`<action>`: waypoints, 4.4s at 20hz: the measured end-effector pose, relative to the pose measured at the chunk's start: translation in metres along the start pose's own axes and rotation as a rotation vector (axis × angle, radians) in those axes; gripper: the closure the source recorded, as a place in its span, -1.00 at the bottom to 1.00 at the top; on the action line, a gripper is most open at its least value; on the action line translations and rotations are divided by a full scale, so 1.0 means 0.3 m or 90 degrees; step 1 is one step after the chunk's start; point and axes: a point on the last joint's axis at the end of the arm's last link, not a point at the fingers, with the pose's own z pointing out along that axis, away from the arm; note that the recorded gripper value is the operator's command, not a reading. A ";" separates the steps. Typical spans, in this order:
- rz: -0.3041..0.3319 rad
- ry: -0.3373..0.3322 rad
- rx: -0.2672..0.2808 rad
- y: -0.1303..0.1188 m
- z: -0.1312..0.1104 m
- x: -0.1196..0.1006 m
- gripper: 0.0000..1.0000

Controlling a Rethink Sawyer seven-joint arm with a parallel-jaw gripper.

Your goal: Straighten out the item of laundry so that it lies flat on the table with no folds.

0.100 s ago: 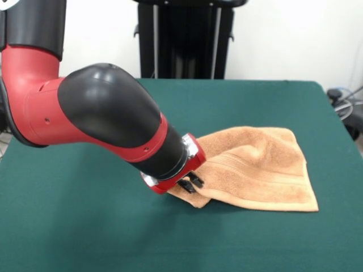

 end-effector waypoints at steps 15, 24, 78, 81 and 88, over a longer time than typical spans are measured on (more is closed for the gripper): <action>-0.001 0.001 0.001 0.001 0.000 0.000 1.00; -0.006 0.001 0.006 0.013 -0.007 -0.011 1.00; -0.045 -0.007 0.055 0.114 -0.111 -0.127 1.00; -0.045 -0.007 0.055 0.114 -0.111 -0.127 1.00; -0.044 -0.012 0.060 0.105 -0.126 -0.134 1.00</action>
